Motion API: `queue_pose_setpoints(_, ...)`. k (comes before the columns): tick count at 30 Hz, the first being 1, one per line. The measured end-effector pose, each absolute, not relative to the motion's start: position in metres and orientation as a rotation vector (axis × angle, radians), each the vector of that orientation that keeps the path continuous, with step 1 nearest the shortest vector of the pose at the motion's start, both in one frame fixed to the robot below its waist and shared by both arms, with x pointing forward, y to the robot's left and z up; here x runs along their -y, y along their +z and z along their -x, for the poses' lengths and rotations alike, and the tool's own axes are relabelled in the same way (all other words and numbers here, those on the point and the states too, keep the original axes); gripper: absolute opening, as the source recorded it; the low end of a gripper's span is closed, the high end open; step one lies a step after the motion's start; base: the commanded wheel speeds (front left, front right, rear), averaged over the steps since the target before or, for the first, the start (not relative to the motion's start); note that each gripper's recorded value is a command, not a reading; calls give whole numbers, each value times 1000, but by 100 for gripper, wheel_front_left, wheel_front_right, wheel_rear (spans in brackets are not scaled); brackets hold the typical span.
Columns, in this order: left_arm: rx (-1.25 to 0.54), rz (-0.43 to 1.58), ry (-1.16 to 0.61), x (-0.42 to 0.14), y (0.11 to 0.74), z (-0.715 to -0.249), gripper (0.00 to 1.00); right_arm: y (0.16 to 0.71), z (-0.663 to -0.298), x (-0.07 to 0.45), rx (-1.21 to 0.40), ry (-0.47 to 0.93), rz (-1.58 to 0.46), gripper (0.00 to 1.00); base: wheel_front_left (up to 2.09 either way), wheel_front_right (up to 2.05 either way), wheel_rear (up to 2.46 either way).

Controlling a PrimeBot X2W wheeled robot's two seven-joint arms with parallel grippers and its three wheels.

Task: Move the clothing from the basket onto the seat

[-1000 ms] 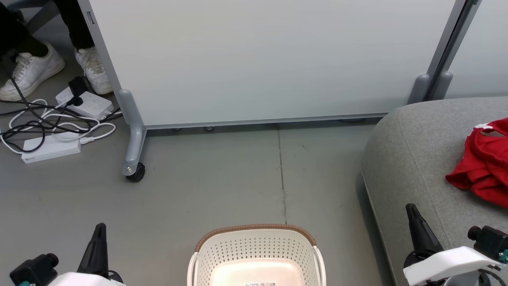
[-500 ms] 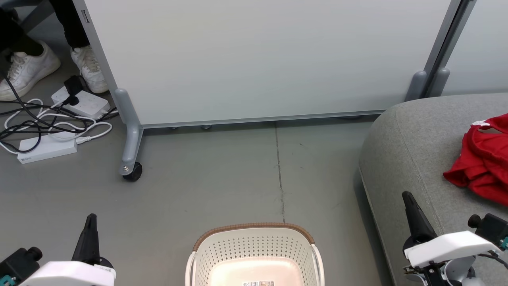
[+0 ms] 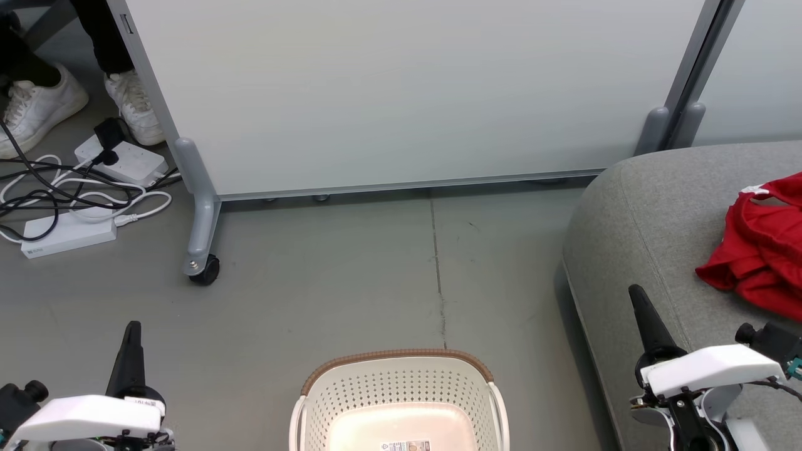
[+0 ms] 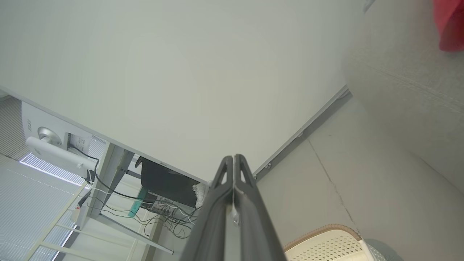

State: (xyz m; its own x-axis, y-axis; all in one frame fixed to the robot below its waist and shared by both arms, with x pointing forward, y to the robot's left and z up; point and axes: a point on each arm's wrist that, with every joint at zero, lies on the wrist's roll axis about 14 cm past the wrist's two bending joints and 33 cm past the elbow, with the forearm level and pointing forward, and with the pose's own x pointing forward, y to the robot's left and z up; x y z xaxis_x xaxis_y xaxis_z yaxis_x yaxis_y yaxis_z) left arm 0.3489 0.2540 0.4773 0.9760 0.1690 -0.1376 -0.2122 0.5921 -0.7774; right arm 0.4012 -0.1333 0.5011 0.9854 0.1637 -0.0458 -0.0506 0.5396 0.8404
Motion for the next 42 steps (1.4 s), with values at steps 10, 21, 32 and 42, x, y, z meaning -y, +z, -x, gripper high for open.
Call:
queue_pose_setpoints(10, -31, 1024, 215, -255, 482, -357, 0, 504, -409, 134, -127, 122, -1096, 0, 0, 0, 0)
queue_pose_setpoints(21, -11, 1144, 211, -256, 485, -364, 0, 507, -417, 134, -130, 118, -1199, 0, 0, 0, 0)
queue_pose_setpoints(32, 18, 1249, 195, -256, 492, -373, 0, 511, -424, 134, -132, 116, -1291, 0, 0, 0, 0)
queue_pose_setpoints(42, 39, 1338, 177, -255, 496, -380, 0, 514, -430, 136, -131, 112, -1369, 0, 0, 0, 0)
